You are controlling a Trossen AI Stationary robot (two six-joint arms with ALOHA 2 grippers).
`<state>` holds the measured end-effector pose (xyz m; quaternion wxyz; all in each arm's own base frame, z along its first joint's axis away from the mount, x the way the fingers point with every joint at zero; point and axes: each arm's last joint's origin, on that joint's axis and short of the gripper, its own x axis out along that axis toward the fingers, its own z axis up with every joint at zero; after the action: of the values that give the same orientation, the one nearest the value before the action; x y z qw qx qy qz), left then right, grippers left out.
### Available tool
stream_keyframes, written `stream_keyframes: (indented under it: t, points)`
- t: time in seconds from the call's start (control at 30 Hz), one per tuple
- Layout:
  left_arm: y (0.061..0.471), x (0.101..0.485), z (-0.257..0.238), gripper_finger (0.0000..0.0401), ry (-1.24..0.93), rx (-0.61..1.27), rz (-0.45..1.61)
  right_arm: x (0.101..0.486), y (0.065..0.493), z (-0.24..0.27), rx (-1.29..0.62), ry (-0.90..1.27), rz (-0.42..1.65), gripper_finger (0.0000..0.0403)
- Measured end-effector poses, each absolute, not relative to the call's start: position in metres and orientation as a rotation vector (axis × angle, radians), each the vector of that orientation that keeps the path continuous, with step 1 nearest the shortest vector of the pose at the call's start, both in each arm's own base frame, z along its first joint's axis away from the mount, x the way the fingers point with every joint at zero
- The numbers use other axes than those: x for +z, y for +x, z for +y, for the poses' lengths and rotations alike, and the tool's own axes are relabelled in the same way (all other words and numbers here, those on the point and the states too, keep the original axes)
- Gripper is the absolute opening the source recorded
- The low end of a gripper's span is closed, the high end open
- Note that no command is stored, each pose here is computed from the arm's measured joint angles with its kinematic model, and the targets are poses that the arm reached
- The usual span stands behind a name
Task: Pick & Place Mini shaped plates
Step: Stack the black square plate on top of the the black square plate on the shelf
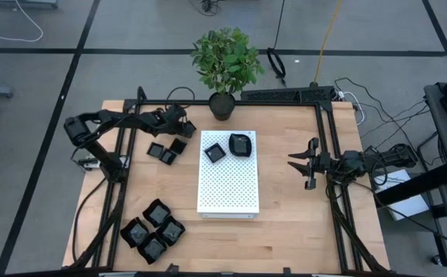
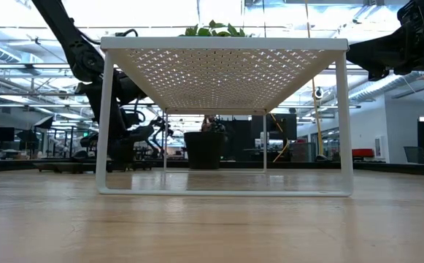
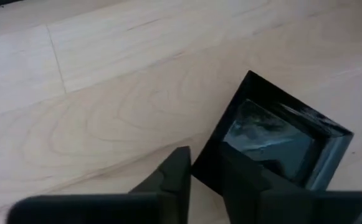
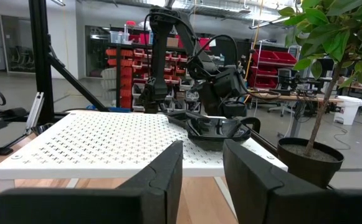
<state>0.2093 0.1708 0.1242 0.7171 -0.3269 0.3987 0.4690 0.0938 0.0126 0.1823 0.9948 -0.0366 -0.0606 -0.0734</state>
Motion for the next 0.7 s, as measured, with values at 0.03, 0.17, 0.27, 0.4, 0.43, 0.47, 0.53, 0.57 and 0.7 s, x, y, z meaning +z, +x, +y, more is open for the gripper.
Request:
stream_keyframes:
  t: [0.03,0.17,0.27,0.4,0.43,0.47,0.53,0.57,0.7]
  points:
    - [0.209,0.125,0.171,0.0058,-0.723,1.035,0.880,0.182,0.094,0.013,-0.147,-0.073,-0.121,0.0102]
    - [0.208,0.133,0.169,0.0034,-0.722,1.013,0.857,0.182,0.094,0.013,-0.147,-0.073,-0.121,0.0102]
    - [0.204,0.145,0.166,0.0032,-0.713,1.011,0.835,0.182,0.094,0.013,-0.147,-0.073,-0.121,0.0102]
    - [0.196,0.165,0.160,0.0032,-0.670,1.022,0.806,0.182,0.094,0.013,-0.147,-0.073,-0.121,0.0102]
    - [0.192,0.171,0.159,0.0029,-0.657,1.035,0.799,0.182,0.094,0.013,-0.147,-0.073,-0.121,0.0102]
    - [0.189,0.176,0.157,0.0025,-0.646,1.050,0.789,0.182,0.094,0.013,-0.147,-0.073,-0.121,0.0102]
    - [0.183,0.188,0.153,0.0015,-0.629,1.070,0.763,0.182,0.094,0.013,-0.147,-0.073,-0.121,0.0102]
    - [0.180,0.194,0.150,0.0010,-0.623,1.075,0.745,0.182,0.094,0.013,-0.147,-0.073,-0.121,0.0102]
    - [0.169,0.217,0.141,0.0009,-0.609,1.061,0.650,0.182,0.094,0.013,-0.147,-0.073,-0.122,0.0102]
